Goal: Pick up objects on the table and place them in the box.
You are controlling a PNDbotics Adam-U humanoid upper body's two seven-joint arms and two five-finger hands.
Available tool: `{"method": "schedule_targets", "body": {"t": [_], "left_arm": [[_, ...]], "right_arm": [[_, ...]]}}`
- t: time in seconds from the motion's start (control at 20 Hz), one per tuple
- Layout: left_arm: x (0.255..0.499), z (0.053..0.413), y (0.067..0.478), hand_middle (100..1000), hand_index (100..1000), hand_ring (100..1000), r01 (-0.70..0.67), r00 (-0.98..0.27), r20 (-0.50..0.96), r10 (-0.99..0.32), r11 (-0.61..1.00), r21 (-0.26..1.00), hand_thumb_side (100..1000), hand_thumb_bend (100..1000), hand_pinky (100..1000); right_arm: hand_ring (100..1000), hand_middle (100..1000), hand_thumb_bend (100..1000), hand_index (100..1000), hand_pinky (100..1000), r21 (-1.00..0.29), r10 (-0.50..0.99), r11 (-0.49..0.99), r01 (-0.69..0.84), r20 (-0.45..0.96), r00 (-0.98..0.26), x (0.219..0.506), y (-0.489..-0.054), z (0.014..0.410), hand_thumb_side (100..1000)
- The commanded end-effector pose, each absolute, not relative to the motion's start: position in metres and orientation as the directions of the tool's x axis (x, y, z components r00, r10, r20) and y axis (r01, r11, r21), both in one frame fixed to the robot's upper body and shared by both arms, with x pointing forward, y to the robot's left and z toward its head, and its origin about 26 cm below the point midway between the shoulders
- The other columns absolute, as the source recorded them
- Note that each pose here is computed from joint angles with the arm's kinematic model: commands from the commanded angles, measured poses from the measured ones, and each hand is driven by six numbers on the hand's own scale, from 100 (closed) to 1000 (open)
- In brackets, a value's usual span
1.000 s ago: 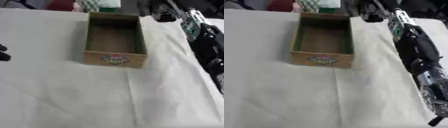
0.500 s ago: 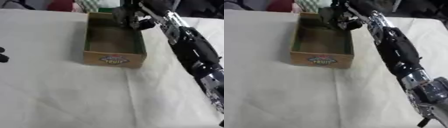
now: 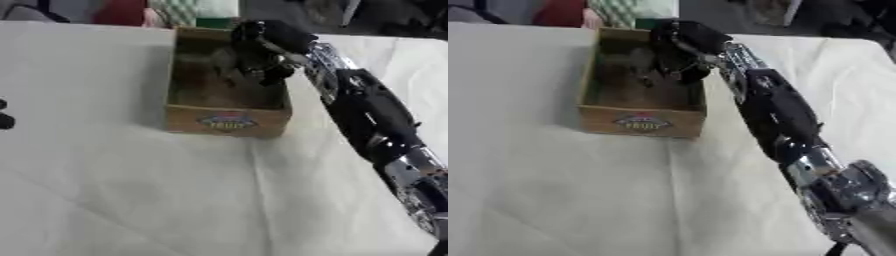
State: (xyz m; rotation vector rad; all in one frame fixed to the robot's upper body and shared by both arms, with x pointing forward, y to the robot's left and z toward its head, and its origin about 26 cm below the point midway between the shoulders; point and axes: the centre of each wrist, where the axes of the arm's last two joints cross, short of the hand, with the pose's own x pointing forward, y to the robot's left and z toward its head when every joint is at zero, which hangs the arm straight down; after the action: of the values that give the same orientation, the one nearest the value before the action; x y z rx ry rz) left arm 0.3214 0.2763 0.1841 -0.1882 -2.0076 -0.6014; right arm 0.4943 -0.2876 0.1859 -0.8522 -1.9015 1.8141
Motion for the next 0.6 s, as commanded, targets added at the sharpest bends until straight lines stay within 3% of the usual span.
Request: {"method": "schedule_targets", "body": {"t": [0.05,0.1,0.15,0.2,0.25,0.35,0.4,0.5,0.6], "left_arm": [[0.32,0.193,0.276,643,715,640,0.371,-0.524,0.843,-0.122,0.858,0.355,862,100,724],[0.32,0.193,0.276,643,715,640,0.371,-0.524,0.843,-0.122,0.858,0.355,862,100,724],[0.32,0.193,0.276,643,715,640,0.372,-0.524,0.843,-0.122,0.858,0.355,862,100,724],[0.32,0.193,0.276,643,715,640,0.372,-0.524,0.843,-0.122,0.857,0.356,862,100,724],[0.32,0.193,0.276,643,715,640,0.372,-0.524,0.843,-0.122,0.857,0.356,862,100,724],[0.32,0.193,0.277,643,716,641,0.373,-0.524,0.843,-0.123,0.856,0.357,862,100,724],[0.32,0.193,0.277,643,716,641,0.374,-0.524,0.843,-0.123,0.856,0.358,862,100,724],[0.32,0.193,0.277,643,716,641,0.374,-0.526,0.842,-0.123,0.855,0.359,861,100,723],[0.32,0.193,0.277,644,717,641,0.376,-0.526,0.842,-0.123,0.854,0.359,862,100,723]], "right_arm": [[402,422,100,544,516,-0.984,0.615,-0.134,0.114,-0.173,-0.769,0.495,-0.295,0.196,267],[402,422,100,544,516,-0.983,0.604,-0.162,0.092,-0.172,-0.778,0.495,-0.295,0.196,267],[490,510,100,594,570,-0.979,0.593,-0.19,0.071,-0.172,-0.787,0.495,-0.295,0.196,277],[510,542,100,621,575,-0.975,0.584,-0.215,0.052,-0.171,-0.794,0.495,-0.295,0.196,282],[577,623,100,727,587,-0.971,0.577,-0.236,0.038,-0.171,-0.798,0.494,-0.296,0.197,329],[686,738,100,819,634,-0.963,0.567,-0.268,0.016,-0.171,-0.806,0.494,-0.296,0.201,377],[696,746,100,824,641,-0.96,0.564,-0.279,0.009,-0.171,-0.808,0.493,-0.296,0.203,380],[819,841,100,890,784,-0.956,0.56,-0.294,0.0,-0.172,-0.811,0.492,-0.297,0.208,412],[853,864,100,909,821,-0.957,0.561,-0.289,-0.004,-0.166,-0.811,0.492,-0.298,0.213,411]]}}
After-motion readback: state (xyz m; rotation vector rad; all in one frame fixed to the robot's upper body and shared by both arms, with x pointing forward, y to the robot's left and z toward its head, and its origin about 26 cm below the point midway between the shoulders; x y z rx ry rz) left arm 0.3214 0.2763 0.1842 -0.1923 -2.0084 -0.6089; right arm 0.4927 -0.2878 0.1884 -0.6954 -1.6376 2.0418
